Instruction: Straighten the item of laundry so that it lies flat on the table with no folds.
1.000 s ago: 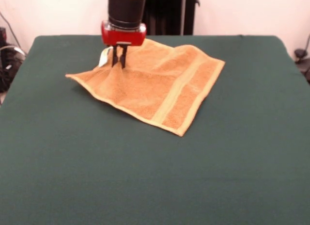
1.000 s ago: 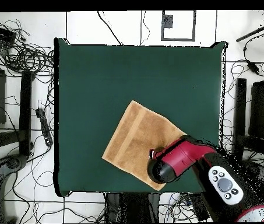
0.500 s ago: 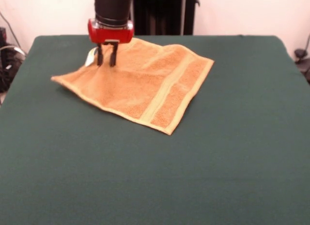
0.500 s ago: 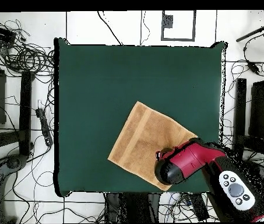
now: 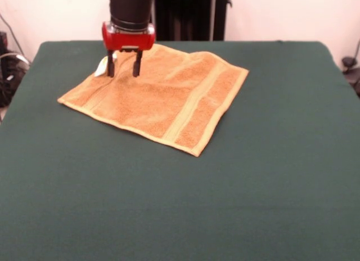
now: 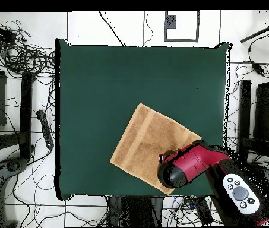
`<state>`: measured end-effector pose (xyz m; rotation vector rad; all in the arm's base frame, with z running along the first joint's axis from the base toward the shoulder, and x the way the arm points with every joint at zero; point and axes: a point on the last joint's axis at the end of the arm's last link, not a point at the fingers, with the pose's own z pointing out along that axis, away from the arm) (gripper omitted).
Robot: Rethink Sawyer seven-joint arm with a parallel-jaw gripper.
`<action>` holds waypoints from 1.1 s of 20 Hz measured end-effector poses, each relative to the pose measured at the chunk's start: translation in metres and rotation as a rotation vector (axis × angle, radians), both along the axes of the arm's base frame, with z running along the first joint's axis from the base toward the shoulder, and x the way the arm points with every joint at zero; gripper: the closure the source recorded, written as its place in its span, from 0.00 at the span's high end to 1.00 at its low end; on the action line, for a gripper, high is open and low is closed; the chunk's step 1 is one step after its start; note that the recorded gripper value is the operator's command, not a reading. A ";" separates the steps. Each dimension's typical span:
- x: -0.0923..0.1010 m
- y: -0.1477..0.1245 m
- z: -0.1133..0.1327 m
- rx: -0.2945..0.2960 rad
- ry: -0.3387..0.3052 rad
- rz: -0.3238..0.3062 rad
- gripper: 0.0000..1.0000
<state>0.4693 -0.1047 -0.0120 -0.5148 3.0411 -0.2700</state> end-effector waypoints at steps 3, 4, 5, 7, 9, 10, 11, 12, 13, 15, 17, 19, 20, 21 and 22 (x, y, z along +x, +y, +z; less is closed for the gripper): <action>0.000 0.002 0.000 0.006 0.003 -0.011 1.00; 0.000 0.002 0.001 0.007 0.004 -0.015 1.00; 0.001 0.004 0.001 0.014 0.006 -0.025 1.00; 0.001 0.008 0.001 0.025 0.013 -0.044 1.00; 0.001 0.010 0.000 0.034 0.019 -0.056 1.00; 0.000 0.013 -0.001 0.044 0.026 -0.070 1.00; -0.003 0.016 -0.004 0.064 0.042 -0.096 1.00; -0.007 0.019 -0.009 0.079 0.057 -0.114 1.00; -0.011 0.021 -0.014 0.093 0.071 -0.125 1.00; -0.019 0.025 -0.025 0.115 0.095 -0.138 1.00; -0.016 0.025 -0.028 0.118 0.097 -0.154 1.00; -0.016 0.025 -0.027 0.117 0.101 -0.161 1.00; -0.016 0.025 -0.028 0.116 0.102 -0.162 1.00; -0.016 0.026 -0.028 0.110 0.103 -0.162 1.00; -0.016 0.027 -0.028 0.105 0.104 -0.158 1.00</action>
